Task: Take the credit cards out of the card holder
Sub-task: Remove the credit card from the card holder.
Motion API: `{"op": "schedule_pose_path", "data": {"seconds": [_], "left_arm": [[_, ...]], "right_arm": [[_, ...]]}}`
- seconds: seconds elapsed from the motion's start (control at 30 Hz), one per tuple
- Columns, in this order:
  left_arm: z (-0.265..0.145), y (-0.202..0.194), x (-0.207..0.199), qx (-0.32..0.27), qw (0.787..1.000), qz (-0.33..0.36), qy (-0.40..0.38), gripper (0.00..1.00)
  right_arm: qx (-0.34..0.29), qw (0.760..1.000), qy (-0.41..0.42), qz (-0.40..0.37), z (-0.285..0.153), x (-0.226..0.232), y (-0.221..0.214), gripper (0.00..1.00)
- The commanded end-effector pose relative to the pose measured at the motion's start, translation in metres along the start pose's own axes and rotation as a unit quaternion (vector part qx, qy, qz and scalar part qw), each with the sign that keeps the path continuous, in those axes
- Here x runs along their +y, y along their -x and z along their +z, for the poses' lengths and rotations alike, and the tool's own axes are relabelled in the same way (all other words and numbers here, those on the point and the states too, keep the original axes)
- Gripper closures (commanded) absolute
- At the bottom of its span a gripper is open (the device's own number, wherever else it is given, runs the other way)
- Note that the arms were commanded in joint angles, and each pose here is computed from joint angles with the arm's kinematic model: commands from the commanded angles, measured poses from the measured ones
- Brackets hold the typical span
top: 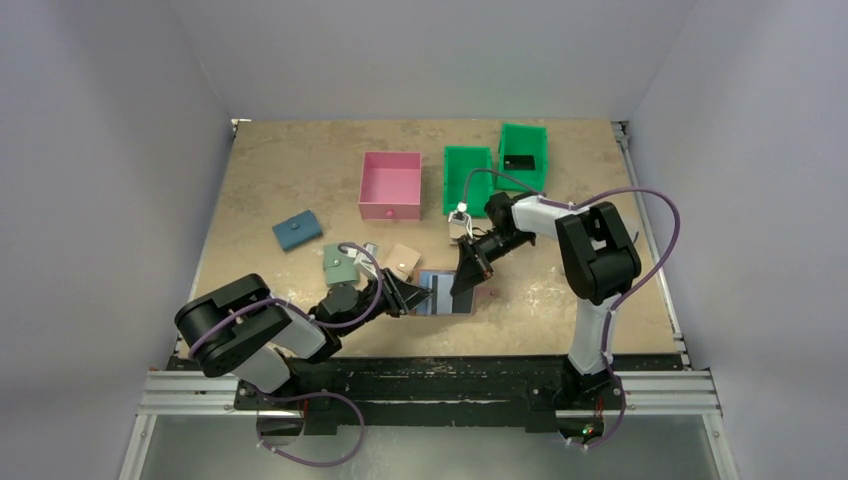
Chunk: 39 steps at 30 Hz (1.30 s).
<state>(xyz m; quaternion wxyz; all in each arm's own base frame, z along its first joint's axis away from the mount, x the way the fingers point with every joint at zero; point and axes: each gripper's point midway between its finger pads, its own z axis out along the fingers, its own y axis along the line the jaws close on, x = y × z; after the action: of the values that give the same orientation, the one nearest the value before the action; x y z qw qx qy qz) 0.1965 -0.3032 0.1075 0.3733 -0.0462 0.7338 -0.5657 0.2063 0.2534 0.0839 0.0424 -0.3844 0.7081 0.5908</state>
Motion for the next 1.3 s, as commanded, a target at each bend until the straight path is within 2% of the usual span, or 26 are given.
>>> {"op": "schedule_pose_path", "data": {"seconds": [0.0, 0.23, 0.4, 0.53, 0.6, 0.7, 0.73, 1.27], "left_arm": [[-0.005, 0.009, -0.015, -0.014, 0.999, -0.005, -0.032, 0.79], [-0.006, 0.007, -0.013, -0.009, 0.999, -0.005, -0.032, 0.86], [-0.003, 0.004, -0.016, 0.002, 0.999, -0.004, -0.042, 0.79], [0.0, 0.001, -0.015, 0.008, 0.999, -0.005, -0.042, 0.78], [0.001, 0.001, -0.014, 0.008, 0.999, -0.006, -0.041, 0.83], [0.001, 0.002, -0.013, 0.007, 0.999, -0.008, -0.04, 0.99], [0.001, 0.002, -0.013, 0.007, 0.999, -0.008, -0.04, 1.0], [-0.017, 0.002, 0.014, -0.006, 1.0, -0.003, 0.006, 1.0]], "right_arm": [[0.007, 1.0, -0.007, -0.017, -0.002, -0.004, 0.004, 1.0], [0.01, 1.0, -0.009, -0.013, -0.002, -0.006, 0.002, 1.0], [0.01, 1.0, -0.007, -0.013, -0.002, -0.006, 0.001, 1.0], [0.009, 1.0, -0.003, -0.015, -0.002, -0.004, 0.002, 1.0], [0.009, 1.0, -0.003, -0.015, -0.002, -0.004, 0.001, 1.0], [0.011, 1.0, -0.004, -0.013, -0.002, -0.005, 0.001, 1.0], [0.011, 1.0, -0.005, -0.013, -0.002, -0.006, 0.001, 1.0], [0.026, 0.999, -0.024, 0.009, 0.0, -0.021, -0.007, 1.0]]}}
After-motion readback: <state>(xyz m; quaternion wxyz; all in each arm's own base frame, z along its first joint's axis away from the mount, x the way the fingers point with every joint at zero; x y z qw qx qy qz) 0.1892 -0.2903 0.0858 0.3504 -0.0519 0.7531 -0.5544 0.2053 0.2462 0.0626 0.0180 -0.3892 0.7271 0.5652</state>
